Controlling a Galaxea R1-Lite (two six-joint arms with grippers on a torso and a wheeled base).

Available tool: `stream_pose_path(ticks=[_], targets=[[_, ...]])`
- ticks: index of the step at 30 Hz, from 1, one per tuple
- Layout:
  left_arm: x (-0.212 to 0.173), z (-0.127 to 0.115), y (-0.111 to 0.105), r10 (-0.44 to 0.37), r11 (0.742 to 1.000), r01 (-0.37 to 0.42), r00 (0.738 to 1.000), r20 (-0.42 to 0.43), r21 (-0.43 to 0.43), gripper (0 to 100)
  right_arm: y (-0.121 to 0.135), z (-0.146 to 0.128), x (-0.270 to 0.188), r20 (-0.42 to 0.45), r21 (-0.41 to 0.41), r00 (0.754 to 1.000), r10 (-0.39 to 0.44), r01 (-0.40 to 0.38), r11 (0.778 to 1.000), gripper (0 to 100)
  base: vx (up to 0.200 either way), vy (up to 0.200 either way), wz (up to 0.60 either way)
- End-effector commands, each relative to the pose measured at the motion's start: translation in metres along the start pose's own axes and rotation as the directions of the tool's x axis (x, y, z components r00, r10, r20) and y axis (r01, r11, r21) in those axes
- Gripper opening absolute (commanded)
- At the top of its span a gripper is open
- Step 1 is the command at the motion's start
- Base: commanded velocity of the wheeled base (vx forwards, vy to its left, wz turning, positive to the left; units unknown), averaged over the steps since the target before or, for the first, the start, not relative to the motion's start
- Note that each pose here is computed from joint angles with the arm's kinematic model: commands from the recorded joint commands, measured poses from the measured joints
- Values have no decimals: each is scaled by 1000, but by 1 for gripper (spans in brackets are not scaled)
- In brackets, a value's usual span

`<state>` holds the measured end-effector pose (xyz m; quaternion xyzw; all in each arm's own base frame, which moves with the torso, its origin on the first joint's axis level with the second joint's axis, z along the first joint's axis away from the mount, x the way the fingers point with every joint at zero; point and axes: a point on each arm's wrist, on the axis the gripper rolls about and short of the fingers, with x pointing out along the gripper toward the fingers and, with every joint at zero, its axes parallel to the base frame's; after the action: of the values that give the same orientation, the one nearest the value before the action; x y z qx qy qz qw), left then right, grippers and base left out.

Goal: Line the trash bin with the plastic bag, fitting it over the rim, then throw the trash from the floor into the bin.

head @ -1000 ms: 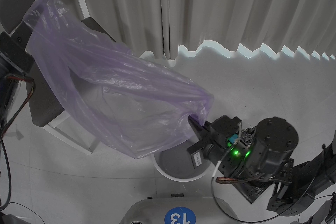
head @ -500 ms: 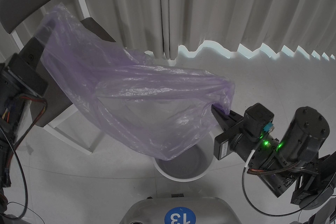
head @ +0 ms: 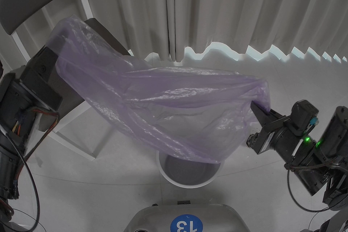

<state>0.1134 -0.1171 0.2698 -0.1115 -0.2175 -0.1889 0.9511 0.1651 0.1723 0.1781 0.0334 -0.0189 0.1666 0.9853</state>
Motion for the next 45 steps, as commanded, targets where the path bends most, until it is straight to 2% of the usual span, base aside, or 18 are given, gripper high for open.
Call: stream_pose_path(ticks=[1, 5, 7, 9, 14, 19, 27, 28, 34, 35, 38, 42, 43, 44, 45], targets=[[-1, -2, -3, -16, 1000, 16, 1000, -7, -4, 0, -13, 15, -11, 56, 69, 998, -28, 24, 997, 0, 0, 0, 0], [1, -8, -6, -38, 999, 37, 999, -27, -13, 0, -15, 19, -15, 71, 131, 997, -29, 20, 991, 0, 0, 0, 0], [2, -16, -9, -81, 996, 78, 995, -53, -44, 0, -15, 19, -14, 68, 140, 997, -28, 18, 990, 0, 0, 0, 0], [1, -22, -12, -111, 992, 106, 991, -74, -61, 0, -15, 18, -14, 64, 139, 998, -28, 19, 990, 0, 0, 0, 0], [2, -32, -15, -119, 991, 111, 987, -110, -76, 0, -17, 11, -17, 40, 129, 999, -30, 24, 991, 0, 0, 0, 0], [7, -52, -26, -146, 984, 125, 973, -177, -126, 0, -28, 4, -15, 12, 107, 997, -76, 74, 992, 0, 0, 0, 0], [7, -75, -29, -153, 983, 120, 953, -263, -139, 0, -42, -11, -20, -142, 36, 981, -131, 137, 990, 0, 0, 0, 0], [9, -84, -31, -153, 983, 116, 944, -293, -140, 0, -43, -14, -20, -180, 32, 975, -132, 140, 990, 0, 0, 0, 0], [10, -104, -33, -147, 983, 96, 922, -358, -156, 0, -49, -18, -21, -310, 48, 945, -107, 128, 991, 0, 0, 0, 0], [10, -109, -34, -155, 982, 100, 915, -374, -161, 0, -49, -18, -21, -310, 48, 945, -107, 128, 991, 0, 0, 0, 0], [13, -124, -32, -152, 981, 86, 896, -417, -173, 0, -55, -13, -26, -412, 112, 910, -33, 87, 990, 0, 0, 0, 0], [16, -138, -27, -143, 981, 66, 879, -456, -180, 0, -60, -10, -32, -496, 168, 867, 46, 44, 985, 0, 0, 0, 0], [16, -138, -27, -143, 981, 66, 879, -456, -180, 0, -60, -10, -32, -496, 168, 867, 46, 44, 985, 0, 0, 0, 0], [18, -146, -24, -142, 980, 57, 866, -479, -188, 0, -62, -11, -32, -533, 194, 842, 79, 31, 981, 0, 0, 0, 0], [19, -149, -23, -141, 980, 51, 861, -488, -192, 0, -63, -12, -32, -542, 197, 836, 84, 29, 980, 0, 0, 0, 0]])
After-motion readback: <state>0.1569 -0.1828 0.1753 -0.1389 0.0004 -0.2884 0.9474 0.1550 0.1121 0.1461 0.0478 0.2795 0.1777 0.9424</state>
